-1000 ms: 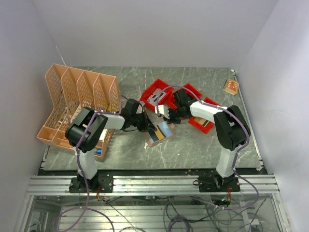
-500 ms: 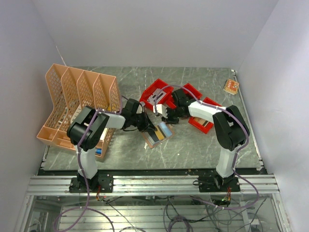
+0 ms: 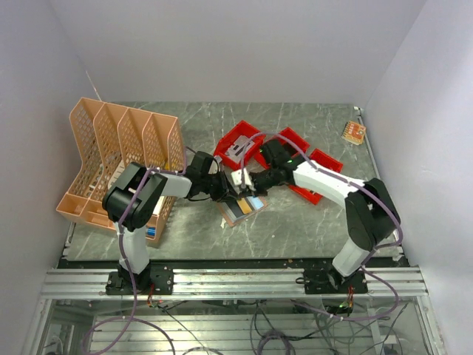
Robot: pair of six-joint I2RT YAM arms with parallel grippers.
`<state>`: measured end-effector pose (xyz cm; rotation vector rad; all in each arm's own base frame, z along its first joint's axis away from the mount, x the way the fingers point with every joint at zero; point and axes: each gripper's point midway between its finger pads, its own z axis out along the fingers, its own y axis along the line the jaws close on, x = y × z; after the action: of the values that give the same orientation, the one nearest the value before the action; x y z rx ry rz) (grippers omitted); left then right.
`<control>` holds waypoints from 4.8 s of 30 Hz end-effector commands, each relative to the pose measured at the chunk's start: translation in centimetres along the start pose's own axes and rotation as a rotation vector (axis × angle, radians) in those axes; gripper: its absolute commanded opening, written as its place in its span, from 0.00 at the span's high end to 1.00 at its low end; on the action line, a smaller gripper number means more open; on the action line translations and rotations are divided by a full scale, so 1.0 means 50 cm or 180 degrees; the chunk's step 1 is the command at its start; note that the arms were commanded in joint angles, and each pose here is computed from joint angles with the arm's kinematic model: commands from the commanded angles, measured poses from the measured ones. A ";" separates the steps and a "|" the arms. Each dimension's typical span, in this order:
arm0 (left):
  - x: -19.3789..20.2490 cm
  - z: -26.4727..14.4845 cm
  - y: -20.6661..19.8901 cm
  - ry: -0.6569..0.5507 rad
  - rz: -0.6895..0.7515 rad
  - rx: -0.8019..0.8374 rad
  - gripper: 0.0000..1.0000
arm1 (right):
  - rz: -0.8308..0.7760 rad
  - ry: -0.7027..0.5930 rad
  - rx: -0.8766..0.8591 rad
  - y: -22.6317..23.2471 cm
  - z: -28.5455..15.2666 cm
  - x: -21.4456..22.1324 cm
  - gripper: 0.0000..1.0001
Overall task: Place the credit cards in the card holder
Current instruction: Insert the credit card into the card holder, then turn over the card slot in the card holder.
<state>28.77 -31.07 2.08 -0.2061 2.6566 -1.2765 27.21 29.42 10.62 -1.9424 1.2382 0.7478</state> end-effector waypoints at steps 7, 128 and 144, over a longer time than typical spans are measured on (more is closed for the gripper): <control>0.047 0.001 0.091 0.0182 -0.0168 -0.0456 0.78 | -0.0155 0.0418 -0.0418 0.084 0.127 0.036 1.00; 0.084 -0.094 0.033 -0.1197 0.1071 -0.0727 0.41 | 0.3809 -0.0039 0.0158 0.032 -0.022 0.147 0.57; 0.088 -0.081 0.046 -0.1116 0.1059 -0.0805 0.43 | 0.4101 0.0108 0.0157 0.048 -0.008 0.196 0.55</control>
<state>23.17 -27.53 2.59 -0.0279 2.4103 -0.7635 28.52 23.35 3.22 -0.9226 2.4539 1.2208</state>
